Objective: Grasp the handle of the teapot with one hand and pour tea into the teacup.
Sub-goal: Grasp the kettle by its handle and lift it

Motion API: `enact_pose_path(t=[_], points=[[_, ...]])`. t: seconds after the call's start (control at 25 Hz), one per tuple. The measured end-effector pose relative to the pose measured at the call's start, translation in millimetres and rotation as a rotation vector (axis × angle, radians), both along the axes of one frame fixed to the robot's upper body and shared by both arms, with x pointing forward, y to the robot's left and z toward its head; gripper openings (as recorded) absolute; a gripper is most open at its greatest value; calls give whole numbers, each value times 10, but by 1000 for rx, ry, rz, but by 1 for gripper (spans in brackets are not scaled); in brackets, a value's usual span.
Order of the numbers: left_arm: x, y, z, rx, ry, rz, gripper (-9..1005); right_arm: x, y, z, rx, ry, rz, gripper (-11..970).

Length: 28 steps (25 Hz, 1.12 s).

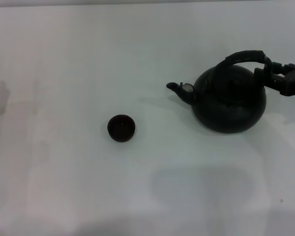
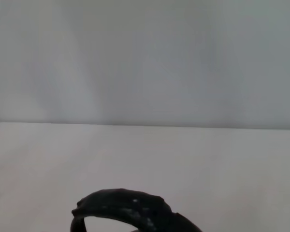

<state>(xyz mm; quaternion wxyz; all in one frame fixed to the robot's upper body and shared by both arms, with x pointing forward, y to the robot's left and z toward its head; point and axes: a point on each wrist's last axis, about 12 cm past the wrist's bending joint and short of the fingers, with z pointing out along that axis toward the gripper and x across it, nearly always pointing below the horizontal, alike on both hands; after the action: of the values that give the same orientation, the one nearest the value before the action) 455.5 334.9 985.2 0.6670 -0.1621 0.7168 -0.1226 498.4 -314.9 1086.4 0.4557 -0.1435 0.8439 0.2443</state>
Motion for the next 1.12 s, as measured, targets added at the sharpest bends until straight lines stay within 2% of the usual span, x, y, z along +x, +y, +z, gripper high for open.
enact_pose_path(t=[0.48,0.6,0.8,1.12], points=[[19,19,12,-4,-7,19,890,49,21,-19,-2,8,12,395],[19,23,13,-6,-8,23,890,70,31,-8,-7,5,20,391],[21,26,14,-5,-8,23,890,92,36,9,-19,-5,34,274],[34,28,22,-3,-11,21,890,117,59,60,-13,-19,50,206]])
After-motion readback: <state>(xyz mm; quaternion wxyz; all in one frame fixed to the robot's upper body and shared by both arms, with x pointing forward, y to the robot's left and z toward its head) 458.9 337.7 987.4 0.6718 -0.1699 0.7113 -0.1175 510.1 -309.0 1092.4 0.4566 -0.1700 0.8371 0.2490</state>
